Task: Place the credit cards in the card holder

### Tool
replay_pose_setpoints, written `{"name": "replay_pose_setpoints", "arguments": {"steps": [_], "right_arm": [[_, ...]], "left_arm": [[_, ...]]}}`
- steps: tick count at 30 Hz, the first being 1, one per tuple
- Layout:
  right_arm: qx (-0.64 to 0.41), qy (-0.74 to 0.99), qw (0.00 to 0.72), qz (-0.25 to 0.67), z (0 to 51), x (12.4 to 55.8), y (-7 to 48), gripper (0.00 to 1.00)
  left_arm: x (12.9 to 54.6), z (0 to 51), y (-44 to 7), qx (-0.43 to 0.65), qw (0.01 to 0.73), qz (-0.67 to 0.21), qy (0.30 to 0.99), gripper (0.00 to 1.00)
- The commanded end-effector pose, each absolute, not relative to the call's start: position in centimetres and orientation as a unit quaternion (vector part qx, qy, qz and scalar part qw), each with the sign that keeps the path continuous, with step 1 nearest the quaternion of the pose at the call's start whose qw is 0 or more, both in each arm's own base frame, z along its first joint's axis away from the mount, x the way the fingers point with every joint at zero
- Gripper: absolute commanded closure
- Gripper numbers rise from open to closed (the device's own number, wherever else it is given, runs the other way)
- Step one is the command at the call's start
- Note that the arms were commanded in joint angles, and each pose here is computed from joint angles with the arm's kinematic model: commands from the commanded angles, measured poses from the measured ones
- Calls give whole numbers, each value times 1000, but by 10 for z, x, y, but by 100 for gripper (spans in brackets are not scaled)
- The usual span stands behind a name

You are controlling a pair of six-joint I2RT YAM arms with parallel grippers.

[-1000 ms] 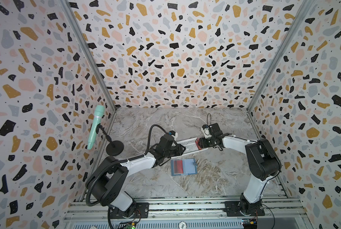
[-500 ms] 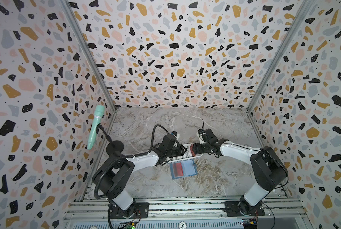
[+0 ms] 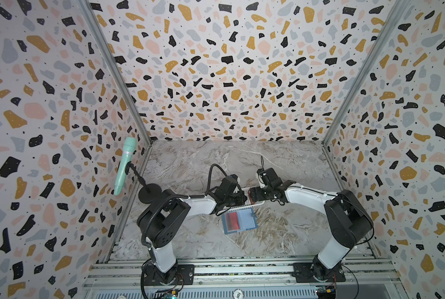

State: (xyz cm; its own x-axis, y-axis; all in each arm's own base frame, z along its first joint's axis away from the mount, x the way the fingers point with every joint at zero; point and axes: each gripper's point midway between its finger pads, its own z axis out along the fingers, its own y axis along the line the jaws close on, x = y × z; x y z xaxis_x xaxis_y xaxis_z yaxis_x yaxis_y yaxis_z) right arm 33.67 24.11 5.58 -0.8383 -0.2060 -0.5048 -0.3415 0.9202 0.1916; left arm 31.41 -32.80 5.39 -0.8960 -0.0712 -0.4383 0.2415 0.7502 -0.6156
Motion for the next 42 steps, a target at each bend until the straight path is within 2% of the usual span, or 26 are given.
{"name": "replay_pose_setpoints", "arguments": {"steps": [1, 7, 19, 32, 39, 42], "right_arm": [[-154, 950, 246, 116, 56, 340, 242, 12], [-160, 951, 243, 103, 50, 342, 245, 12], [-156, 951, 256, 74, 56, 347, 235, 12], [-158, 945, 273, 90, 76, 346, 237, 22], [-159, 941, 277, 108, 85, 344, 240, 23], [-162, 941, 275, 114, 84, 344, 242, 31]], "left_arm": [[324, 55, -330, 42, 235, -339, 910, 89], [325, 30, -317, 26, 218, -288, 932, 89], [316, 7, -310, 19, 192, -267, 944, 89], [317, 10, -311, 19, 196, -273, 942, 92], [319, 13, -312, 19, 197, -272, 942, 92], [320, 17, -316, 24, 199, -282, 938, 92]]}}
